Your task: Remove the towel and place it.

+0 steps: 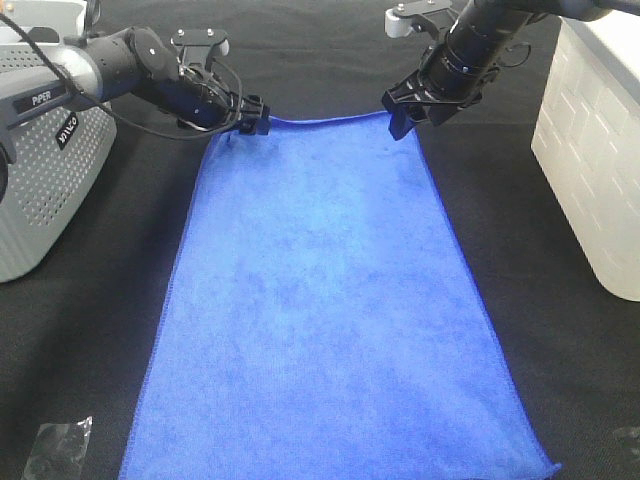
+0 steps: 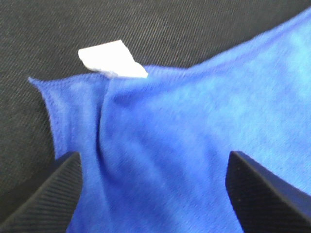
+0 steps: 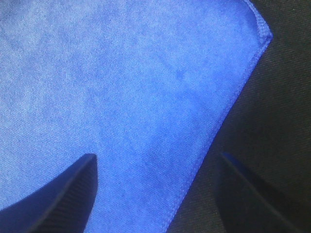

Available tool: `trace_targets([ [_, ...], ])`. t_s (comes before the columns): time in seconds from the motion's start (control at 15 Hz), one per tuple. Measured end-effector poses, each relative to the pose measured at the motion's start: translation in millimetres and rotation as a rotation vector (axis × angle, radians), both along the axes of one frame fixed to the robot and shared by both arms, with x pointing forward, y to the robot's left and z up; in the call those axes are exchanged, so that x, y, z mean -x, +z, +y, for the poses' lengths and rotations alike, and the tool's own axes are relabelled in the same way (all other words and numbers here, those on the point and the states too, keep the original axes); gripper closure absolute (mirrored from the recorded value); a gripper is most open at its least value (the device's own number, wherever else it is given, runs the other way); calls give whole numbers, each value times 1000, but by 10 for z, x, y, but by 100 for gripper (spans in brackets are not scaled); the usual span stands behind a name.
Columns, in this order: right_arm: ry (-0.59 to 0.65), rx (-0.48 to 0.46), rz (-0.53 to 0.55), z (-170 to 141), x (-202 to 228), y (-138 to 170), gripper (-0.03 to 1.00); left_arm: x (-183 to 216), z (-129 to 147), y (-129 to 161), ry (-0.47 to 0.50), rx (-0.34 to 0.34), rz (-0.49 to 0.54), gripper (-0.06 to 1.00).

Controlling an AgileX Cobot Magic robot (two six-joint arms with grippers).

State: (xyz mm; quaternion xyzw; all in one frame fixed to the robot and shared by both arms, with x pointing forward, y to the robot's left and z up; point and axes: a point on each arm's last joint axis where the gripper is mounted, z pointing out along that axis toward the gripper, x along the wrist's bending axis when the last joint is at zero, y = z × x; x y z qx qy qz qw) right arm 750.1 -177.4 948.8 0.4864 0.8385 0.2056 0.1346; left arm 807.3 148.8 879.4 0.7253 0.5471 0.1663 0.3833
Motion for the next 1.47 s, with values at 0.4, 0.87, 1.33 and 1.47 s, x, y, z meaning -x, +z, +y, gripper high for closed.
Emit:
trace_targets([
  [0.4, -1, 0, 1, 0, 1, 0, 28, -8, 3, -259, 16, 6, 17, 17],
  [0.87, 0, 1, 9, -1, 7, -4, 28, -23, 111, -273, 56, -113, 20, 17],
  [1.33, -15, -10, -5, -5, 30, 134, 28, -22, 143, 490, 98, -13, -52, 17],
  [1.47, -43, -35, -41, -14, 75, 402, 28, 37, 134, 706, 83, 1, -29, 17],
])
